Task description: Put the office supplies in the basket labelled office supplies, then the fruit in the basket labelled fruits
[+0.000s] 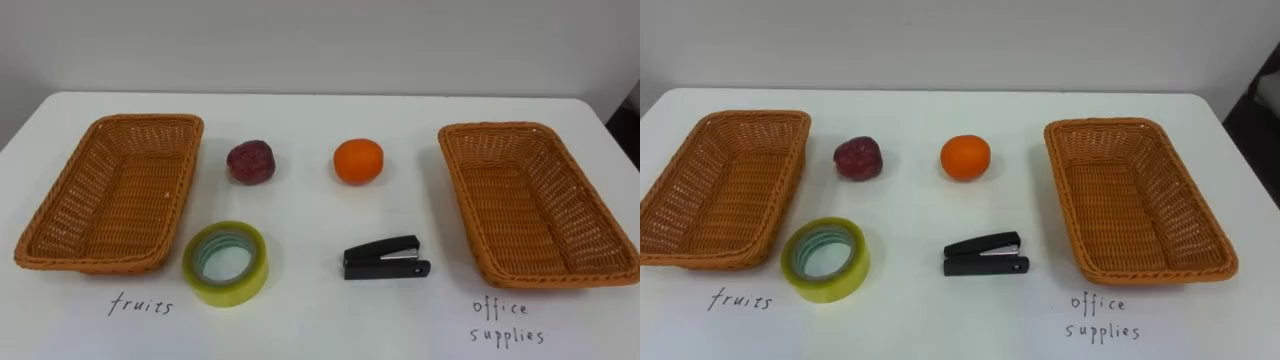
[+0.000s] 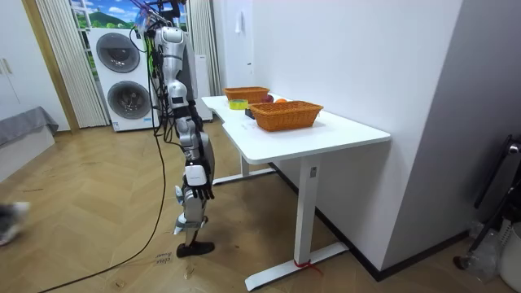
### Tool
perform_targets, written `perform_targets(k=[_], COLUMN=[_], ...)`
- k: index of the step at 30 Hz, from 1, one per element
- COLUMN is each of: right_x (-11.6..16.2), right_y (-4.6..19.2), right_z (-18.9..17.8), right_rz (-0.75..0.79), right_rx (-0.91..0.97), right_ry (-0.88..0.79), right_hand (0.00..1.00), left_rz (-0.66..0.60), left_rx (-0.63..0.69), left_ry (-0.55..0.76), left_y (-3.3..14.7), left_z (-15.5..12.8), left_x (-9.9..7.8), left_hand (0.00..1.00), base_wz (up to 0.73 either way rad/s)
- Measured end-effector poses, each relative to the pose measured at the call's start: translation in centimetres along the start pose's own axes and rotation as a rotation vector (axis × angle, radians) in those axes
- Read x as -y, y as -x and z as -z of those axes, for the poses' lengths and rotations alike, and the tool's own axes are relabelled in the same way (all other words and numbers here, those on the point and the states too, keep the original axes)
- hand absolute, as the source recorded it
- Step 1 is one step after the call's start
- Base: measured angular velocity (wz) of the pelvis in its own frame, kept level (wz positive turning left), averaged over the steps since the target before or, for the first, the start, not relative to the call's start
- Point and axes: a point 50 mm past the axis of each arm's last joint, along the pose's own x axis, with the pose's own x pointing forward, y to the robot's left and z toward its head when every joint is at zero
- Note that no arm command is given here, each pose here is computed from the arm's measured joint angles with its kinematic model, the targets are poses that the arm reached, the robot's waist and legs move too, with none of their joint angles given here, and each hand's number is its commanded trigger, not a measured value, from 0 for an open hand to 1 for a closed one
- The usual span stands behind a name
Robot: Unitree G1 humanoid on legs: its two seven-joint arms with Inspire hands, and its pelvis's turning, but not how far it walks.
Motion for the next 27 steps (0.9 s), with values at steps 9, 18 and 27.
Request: perform_targets(k=[9,18,27], right_x=[-0.1,-0.1,0.2], right_y=[0.0,0.0,0.0], right_z=[-0.1,0.0,0.9], right_rz=[-0.002,-0.002,0.034], right_rx=[0.003,-0.018,-0.058], right_ry=[0.002,-0.007,-0.143], right_hand=[0.00,0.00,0.00], left_rz=[-0.017,-0.013,-0.012], left_rx=[-0.004,-0.009,-0.025], left_ry=[-0.009,-0.009,-0.012], left_y=[0.0,0.0,0.0], left_z=[0.1,0.2,0.1], left_x=[-0.1,-0.2,-0.2], left_hand=[0.00,0.00,0.00], base_wz=[0.00,0.00,0.00])
